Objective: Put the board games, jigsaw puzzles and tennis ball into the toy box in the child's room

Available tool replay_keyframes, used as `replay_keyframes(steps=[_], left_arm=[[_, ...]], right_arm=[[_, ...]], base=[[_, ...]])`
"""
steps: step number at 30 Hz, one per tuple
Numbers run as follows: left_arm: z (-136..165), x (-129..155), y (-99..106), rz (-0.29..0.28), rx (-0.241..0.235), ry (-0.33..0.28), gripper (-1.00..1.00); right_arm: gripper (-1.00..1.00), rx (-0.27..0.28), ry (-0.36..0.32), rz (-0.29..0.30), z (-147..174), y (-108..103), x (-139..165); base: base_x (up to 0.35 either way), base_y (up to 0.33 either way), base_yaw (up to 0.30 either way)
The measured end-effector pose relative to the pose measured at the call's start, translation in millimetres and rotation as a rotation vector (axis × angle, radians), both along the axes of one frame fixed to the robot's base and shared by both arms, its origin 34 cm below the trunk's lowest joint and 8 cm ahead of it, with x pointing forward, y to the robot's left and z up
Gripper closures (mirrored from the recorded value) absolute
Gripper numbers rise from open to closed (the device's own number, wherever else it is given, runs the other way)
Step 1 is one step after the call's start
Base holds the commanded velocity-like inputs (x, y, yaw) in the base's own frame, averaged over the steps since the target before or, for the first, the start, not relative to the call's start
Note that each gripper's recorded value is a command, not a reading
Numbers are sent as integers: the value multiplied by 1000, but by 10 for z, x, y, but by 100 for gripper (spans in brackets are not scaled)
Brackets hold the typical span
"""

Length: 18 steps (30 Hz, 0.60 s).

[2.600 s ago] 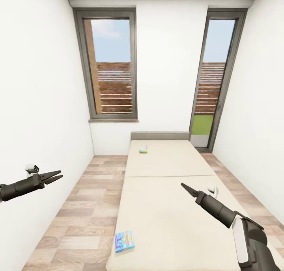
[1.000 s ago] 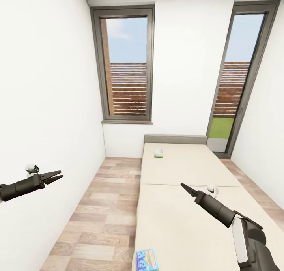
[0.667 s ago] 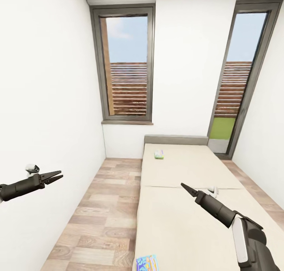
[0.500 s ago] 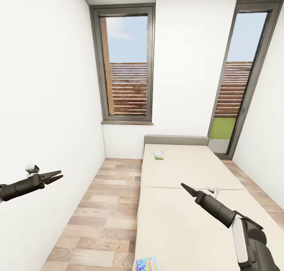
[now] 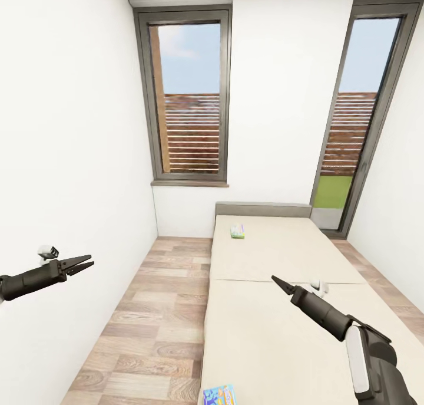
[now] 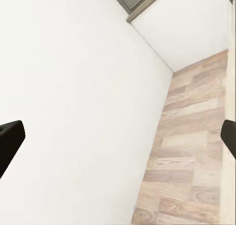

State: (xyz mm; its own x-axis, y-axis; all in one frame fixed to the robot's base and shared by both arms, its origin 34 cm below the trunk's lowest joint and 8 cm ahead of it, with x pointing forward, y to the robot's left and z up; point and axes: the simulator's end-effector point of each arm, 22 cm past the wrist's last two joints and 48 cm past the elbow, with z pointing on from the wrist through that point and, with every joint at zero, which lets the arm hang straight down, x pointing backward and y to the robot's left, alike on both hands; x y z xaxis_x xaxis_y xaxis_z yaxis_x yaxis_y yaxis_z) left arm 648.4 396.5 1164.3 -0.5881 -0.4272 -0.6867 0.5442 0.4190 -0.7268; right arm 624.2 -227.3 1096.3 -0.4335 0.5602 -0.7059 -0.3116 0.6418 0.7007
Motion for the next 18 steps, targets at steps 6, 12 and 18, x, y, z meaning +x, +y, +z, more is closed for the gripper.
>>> replay_keyframes(steps=[6, 12, 18], left_arm=[[-3, 0, -3, -1, 0, 1, -100], [-4, 1, -9, -2, 0, 3, -100], [-4, 2, -9, -3, 0, 3, -100]], right_arm=[[-100, -69, 154, -114, -461, -168, 97], [-100, -222, 323, -170, -887, -19, 247], [-100, -395, 491, -176, -1298, 203, 348]], base=[[0, 0, 0], [0, 0, 0], [-19, 0, 0]])
